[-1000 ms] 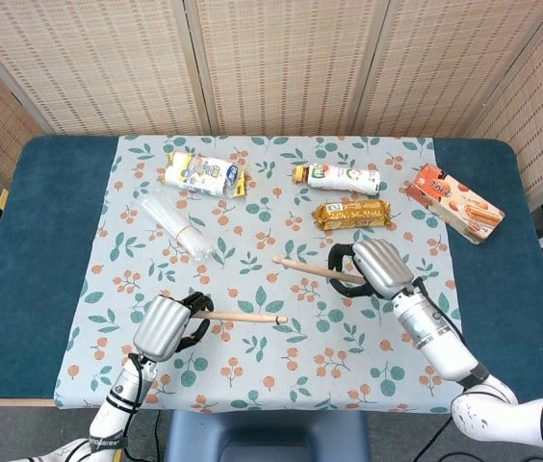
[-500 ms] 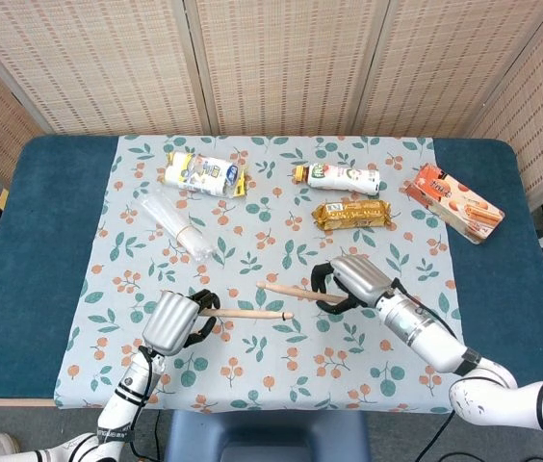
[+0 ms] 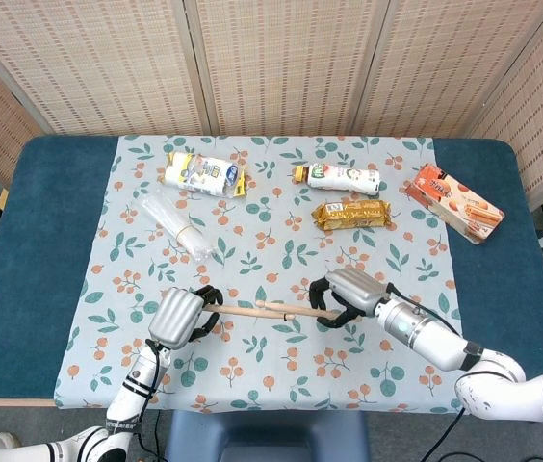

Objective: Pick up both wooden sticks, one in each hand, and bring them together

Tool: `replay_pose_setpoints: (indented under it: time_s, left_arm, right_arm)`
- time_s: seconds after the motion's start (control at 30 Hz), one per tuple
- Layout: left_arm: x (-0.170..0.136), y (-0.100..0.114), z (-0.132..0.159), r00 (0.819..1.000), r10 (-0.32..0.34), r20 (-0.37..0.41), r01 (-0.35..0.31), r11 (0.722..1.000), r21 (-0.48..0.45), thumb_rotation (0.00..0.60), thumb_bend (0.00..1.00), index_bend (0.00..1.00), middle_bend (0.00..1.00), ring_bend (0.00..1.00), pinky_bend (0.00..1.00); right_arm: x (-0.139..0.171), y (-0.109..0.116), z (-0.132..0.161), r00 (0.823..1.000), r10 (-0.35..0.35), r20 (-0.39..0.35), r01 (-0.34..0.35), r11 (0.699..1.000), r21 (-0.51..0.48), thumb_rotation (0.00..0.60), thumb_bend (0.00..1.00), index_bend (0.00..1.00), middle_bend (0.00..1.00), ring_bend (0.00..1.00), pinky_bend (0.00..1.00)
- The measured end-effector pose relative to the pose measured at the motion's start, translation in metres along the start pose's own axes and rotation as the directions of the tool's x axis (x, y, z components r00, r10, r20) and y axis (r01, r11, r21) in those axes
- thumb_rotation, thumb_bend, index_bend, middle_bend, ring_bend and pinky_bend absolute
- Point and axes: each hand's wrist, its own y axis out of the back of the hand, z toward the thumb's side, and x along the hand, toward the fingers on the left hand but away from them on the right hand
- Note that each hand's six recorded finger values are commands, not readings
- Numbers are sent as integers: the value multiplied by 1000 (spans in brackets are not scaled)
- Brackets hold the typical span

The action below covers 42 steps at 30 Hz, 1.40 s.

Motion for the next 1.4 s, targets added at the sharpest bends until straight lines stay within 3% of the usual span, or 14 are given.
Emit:
replay_pose_setpoints:
  time_s: [0.3,0.43,0.5,0.63,0.7,0.83,0.93,1.0,1.03,1.17,1.23,1.4]
  left_arm:
    - [-3,7,-3,1000,15,3,-15,1000,12,600,460,771,910,1000,1000]
    - [-8,17,-14,999,43,6,-43,997,69,600,458,771,910,1000,1000]
    - [-11,24,-26,998,64,3,-64,991,119,600,459,771,910,1000,1000]
    - [-19,37,-58,995,95,-16,-89,969,230,600,460,771,909,1000,1000]
    - [-26,44,-80,993,110,-36,-95,953,287,600,460,771,909,1000,1000]
    - [-49,58,-121,987,137,-79,-99,925,367,600,460,756,895,1000,1000]
    - [-70,66,-141,982,158,-101,-106,911,399,600,460,719,869,999,1000]
    - [-82,67,-150,980,165,-108,-107,904,414,600,458,634,794,962,991]
    - [-86,67,-153,981,164,-108,-104,901,420,600,455,564,730,918,971]
    - [-93,62,-160,984,147,-102,-90,897,432,600,433,319,459,666,864]
    - [-93,57,-161,985,138,-102,-82,900,427,600,427,231,328,525,807]
    - [-90,45,-162,988,112,-106,-59,912,407,600,403,135,159,329,666]
  right_arm:
    - [3,3,-6,999,-33,6,33,999,7,600,736,807,722,883,1000]
    - [6,13,-11,994,-112,6,111,992,56,600,737,806,722,883,1000]
    - [8,19,-15,986,-168,7,167,981,98,600,737,806,722,883,1000]
    - [19,31,-29,949,-313,38,299,932,203,600,737,807,722,883,1000]
    - [27,29,-42,933,-354,71,330,916,226,600,736,803,722,883,1000]
    - [35,17,-72,918,-369,143,325,909,262,600,736,755,722,827,1000]
    - [36,7,-94,915,-357,190,295,910,293,600,669,690,675,728,999]
    - [34,0,-107,913,-346,217,273,912,305,600,583,640,599,632,977]
    - [33,-5,-115,912,-336,235,258,916,308,600,513,587,535,538,938]
    - [26,-20,-135,912,-309,269,227,928,297,600,337,419,355,245,759]
    - [23,-25,-140,913,-308,266,226,928,295,600,317,382,305,169,694]
    - [21,-31,-146,913,-320,254,238,922,306,600,313,319,210,48,486]
